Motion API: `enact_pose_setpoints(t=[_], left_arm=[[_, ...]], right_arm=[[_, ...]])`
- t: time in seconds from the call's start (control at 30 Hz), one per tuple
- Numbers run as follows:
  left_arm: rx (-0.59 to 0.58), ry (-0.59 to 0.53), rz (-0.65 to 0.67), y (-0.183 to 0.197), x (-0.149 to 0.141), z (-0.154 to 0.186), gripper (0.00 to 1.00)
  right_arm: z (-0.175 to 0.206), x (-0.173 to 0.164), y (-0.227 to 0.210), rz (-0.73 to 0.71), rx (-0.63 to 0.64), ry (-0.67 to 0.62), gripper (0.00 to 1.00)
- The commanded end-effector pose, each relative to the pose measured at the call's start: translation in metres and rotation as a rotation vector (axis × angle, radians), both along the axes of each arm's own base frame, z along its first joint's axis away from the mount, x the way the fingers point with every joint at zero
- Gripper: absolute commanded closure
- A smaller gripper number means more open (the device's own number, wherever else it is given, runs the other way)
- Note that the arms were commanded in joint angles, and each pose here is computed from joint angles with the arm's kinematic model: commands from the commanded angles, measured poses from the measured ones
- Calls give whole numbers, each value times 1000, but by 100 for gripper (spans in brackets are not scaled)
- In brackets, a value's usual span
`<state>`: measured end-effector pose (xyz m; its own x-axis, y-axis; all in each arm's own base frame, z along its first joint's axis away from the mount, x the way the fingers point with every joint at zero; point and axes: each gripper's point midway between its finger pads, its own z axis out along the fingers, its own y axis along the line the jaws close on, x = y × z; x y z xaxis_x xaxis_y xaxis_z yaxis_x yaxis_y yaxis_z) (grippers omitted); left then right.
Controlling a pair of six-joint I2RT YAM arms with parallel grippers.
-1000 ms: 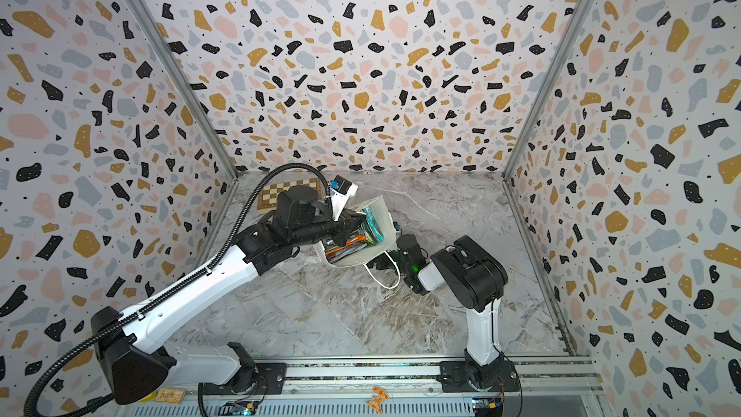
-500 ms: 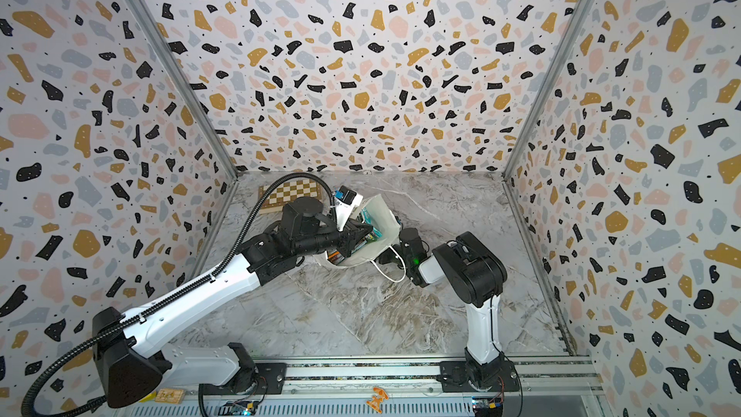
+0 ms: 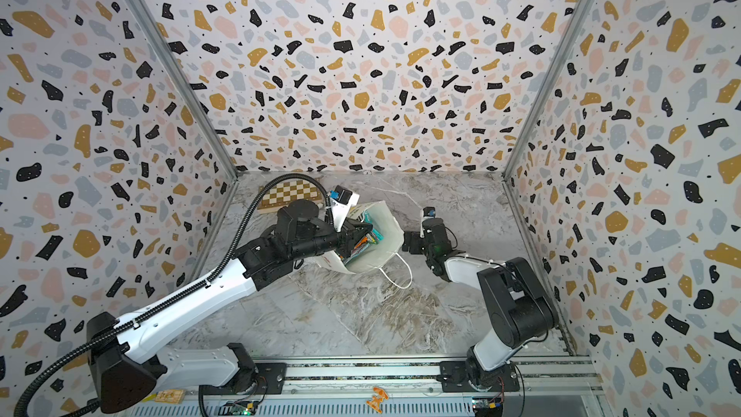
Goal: Take the snacks out of the paper bag
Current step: Move the paper bag to the center of the table, then pick up the snack from the paper bag.
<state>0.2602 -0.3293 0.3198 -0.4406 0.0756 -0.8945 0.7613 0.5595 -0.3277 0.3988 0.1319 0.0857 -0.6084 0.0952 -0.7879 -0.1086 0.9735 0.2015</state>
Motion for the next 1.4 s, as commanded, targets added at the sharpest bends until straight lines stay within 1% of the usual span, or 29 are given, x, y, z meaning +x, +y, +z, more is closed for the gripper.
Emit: enact_pose_setpoints(t=[0.0, 0.07, 0.23, 0.33, 0.4, 0.47, 0.53, 0.57, 0.7, 0.87, 1.0, 1.07, 1.17, 1.37], left_arm=[[-62, -39, -18, -3, -5, 18, 100], [-65, -40, -18, -3, -5, 19, 100], [-75, -39, -15, -3, -4, 21, 100], [-82, -31, -28, -6, -5, 22, 100], [-86, -28, -39, -8, -6, 23, 100], [-88, -30, -39, -8, -7, 25, 100], [-87, -35, -32, -7, -6, 26, 100], [-87, -36, -29, -6, -5, 26, 100], [-82, -46, -28, -5, -6, 31, 100], [-83, -57, -24, -4, -6, 36, 100], [-88, -63, -26, -3, -7, 40, 100], [-91, -70, -27, -2, -8, 44, 100], [-86, -77, -22, -1, -7, 46, 100], [-78, -84, -27, 0, -9, 48, 100]], right_arm=[[3, -12, -52, -138, -101, 39, 6], [21, -13, -60, -137, -78, -5, 6], [90, -23, -38, 15, 40, -177, 6], [135, -38, -8, 201, 117, -283, 9], [162, -54, 15, 352, 178, -348, 11], [180, -71, 33, 463, 217, -394, 11], [188, -86, 52, 562, 224, -416, 12], [189, -95, 64, 621, 221, -415, 12], [179, -118, 100, 799, 217, -363, 19], [166, -138, 134, 931, 197, -335, 24], [148, -133, 148, 932, 159, -284, 29], [136, -129, 152, 936, 143, -246, 35], [118, -122, 156, 925, 116, -183, 41], [93, -109, 160, 860, 28, -139, 46]])
